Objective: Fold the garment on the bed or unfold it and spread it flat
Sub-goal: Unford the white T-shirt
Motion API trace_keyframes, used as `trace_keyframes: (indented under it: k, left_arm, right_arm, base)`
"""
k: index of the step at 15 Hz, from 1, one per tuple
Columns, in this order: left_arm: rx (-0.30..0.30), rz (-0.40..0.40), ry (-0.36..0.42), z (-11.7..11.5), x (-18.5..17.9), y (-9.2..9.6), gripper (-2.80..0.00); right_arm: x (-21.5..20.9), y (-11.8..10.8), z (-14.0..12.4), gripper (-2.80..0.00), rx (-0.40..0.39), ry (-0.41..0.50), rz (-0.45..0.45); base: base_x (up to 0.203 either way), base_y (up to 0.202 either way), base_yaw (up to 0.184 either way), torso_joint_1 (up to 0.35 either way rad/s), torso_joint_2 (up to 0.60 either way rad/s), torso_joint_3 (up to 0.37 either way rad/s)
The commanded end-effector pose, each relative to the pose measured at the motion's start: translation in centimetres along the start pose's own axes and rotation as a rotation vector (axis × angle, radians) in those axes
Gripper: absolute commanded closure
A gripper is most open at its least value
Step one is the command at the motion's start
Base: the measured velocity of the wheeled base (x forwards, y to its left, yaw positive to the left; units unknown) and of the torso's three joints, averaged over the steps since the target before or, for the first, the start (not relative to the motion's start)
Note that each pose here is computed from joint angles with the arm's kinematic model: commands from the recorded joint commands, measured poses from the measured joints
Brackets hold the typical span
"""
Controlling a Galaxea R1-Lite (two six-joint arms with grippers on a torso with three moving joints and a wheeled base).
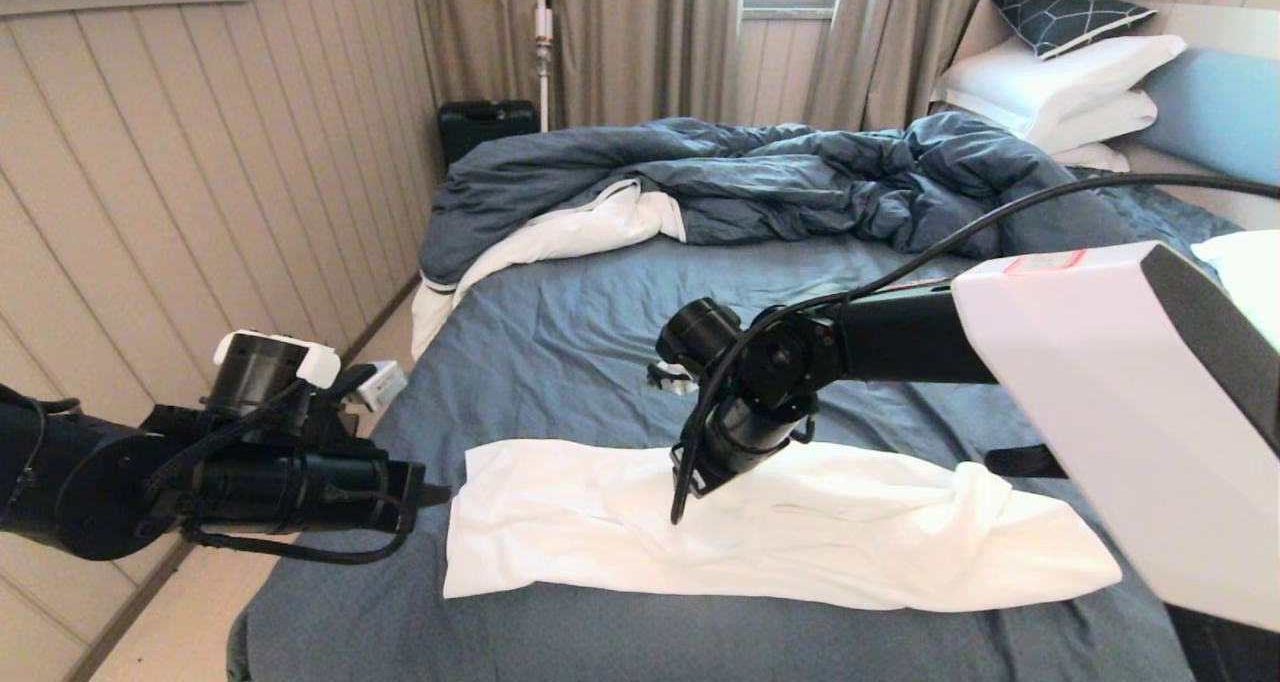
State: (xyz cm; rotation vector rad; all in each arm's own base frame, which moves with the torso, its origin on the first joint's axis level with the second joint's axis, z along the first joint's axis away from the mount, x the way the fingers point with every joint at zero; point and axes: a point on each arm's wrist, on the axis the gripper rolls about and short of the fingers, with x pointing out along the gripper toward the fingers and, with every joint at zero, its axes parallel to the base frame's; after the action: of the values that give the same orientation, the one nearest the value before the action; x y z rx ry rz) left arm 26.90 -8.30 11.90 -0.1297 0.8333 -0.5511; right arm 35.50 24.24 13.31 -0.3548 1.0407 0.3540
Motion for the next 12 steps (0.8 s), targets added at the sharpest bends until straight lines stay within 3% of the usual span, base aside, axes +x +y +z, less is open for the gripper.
trace_keyframes:
  k: [1,5,7,12]
  left_arm:
    - [0.002,-0.005,0.005,-0.2,0.2,-0.1,0.0]
    - [0.011,-0.016,0.018,-0.5,0.8,-0.4,0.0]
    - [0.011,-0.021,0.038,-0.8,1.3,-0.5,0.0]
    - [0.018,-0.029,0.047,-1.0,1.4,-0.8,0.0]
  right_arm:
    - [0.6,0.1,0.0,0.0,-0.003,0.011,-0.005]
    - [0.2,-0.1,0.0,0.0,0.005,0.004,-0.028]
    - [-1.3,-0.8,0.6,0.0,0.022,-0.044,-0.068]
    - [-3.2,-6.2,1.7,0.0,0.128,-0.114,-0.14]
  base:
    - [0.0,0.0,0.0,0.0,0.0,0.0]
    - [0.0,0.0,0.0,0.0,0.0,0.0]
    - [0.0,0.0,0.0,0.0,0.0,0.0]
    - [0.0,0.0,0.0,0.0,0.0,0.0]
